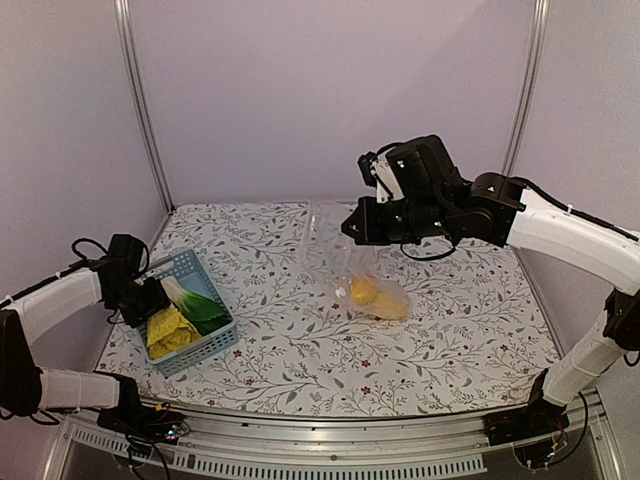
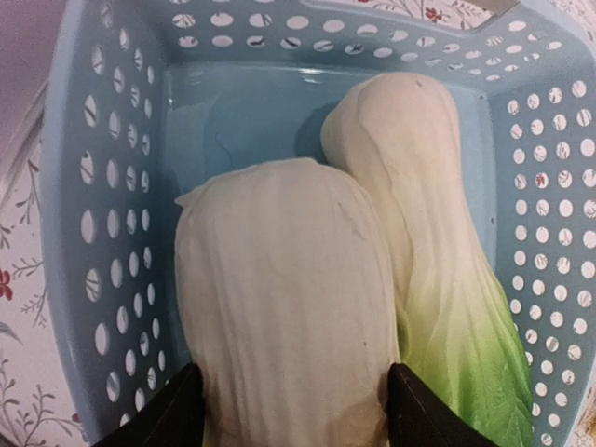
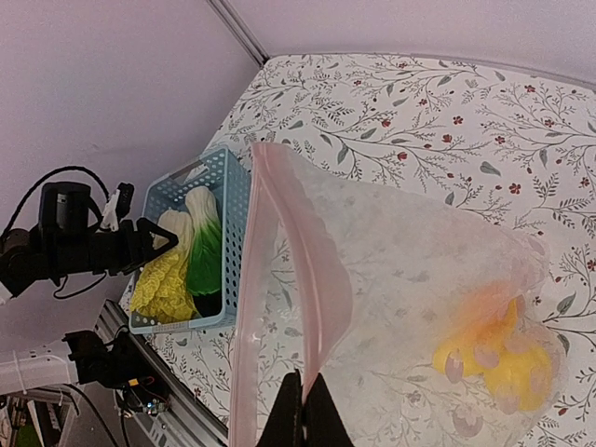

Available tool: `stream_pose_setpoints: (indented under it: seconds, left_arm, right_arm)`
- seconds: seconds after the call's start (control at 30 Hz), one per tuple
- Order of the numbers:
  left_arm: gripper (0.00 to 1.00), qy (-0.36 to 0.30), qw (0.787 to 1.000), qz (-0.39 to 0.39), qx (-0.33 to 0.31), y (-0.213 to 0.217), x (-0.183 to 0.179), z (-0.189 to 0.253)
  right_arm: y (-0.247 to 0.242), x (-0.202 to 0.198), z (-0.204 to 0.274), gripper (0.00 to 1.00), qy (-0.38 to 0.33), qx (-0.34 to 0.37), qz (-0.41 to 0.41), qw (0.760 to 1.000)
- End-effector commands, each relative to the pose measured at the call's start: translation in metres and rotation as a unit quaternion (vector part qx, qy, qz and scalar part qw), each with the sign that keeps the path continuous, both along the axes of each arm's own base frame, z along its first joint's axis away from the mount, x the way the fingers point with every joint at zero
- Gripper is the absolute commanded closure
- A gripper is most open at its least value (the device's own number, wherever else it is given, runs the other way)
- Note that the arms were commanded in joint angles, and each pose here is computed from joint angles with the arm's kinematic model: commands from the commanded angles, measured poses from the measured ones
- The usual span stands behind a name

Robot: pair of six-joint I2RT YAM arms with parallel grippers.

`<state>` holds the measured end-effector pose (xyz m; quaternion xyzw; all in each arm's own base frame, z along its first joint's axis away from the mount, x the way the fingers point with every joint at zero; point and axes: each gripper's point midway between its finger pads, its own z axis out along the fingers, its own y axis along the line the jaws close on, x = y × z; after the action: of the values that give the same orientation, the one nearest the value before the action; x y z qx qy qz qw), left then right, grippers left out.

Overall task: Place the food in the zip-top bag and seal the zipper
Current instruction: Adjust the bowl, then pick up the fake vegetable from the bin.

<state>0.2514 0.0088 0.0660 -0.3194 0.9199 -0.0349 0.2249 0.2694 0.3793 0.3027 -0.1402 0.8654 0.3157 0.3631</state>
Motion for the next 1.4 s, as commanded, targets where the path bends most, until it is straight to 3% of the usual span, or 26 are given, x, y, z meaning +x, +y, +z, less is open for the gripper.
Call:
stream_pose_setpoints:
  seconds: [0.0, 0.17, 0.3, 0.43, 0.63, 0.93, 1.23, 1.37]
  left_arm:
    - [0.35, -0.023, 0.998, -0.064, -0.003, -0.011, 0.030, 0.011]
    - [0.32, 0.030, 0.998, -0.051, 0.028, 0.001, 0.018, 0.003]
    - [0.23, 0.051, 0.998, -0.042, 0.025, 0.002, 0.013, -0.008]
    - [0.20, 0.064, 0.997, -0.044, 0.019, 0.000, 0.014, -0.016]
    - [0.32, 0.060, 0.997, -0.043, 0.017, -0.001, 0.015, -0.018]
    - [0.36, -0.058, 0.995, -0.073, 0.034, -0.002, 0.034, 0.044]
    - [0.40, -0.145, 0.985, -0.063, 0.072, 0.009, 0.027, 0.111]
    - [0.41, -0.189, 0.975, -0.115, 0.036, -0.013, 0.033, 0.149]
  right_arm:
    - [-0.003, 0.000, 0.011, 1.00, -0.007, 0.017, -0.001, 1.000]
    - [-0.003, 0.000, 0.011, 1.00, -0.004, 0.023, -0.005, 1.000]
    - [-0.002, 0.000, 0.013, 1.00, -0.003, 0.027, -0.003, 1.000]
    - [-0.003, -0.001, 0.013, 1.00, -0.003, 0.028, -0.003, 1.000]
    - [-0.004, -0.001, 0.014, 1.00, -0.005, 0.026, -0.004, 1.000]
    - [-0.005, -0.001, 0.016, 1.00, -0.009, 0.026, -0.003, 1.000]
    - [-0.005, -0.003, 0.019, 1.00, -0.017, 0.023, 0.005, 1.000]
    - [-0.006, -0.003, 0.019, 1.00, -0.029, 0.012, 0.014, 0.999]
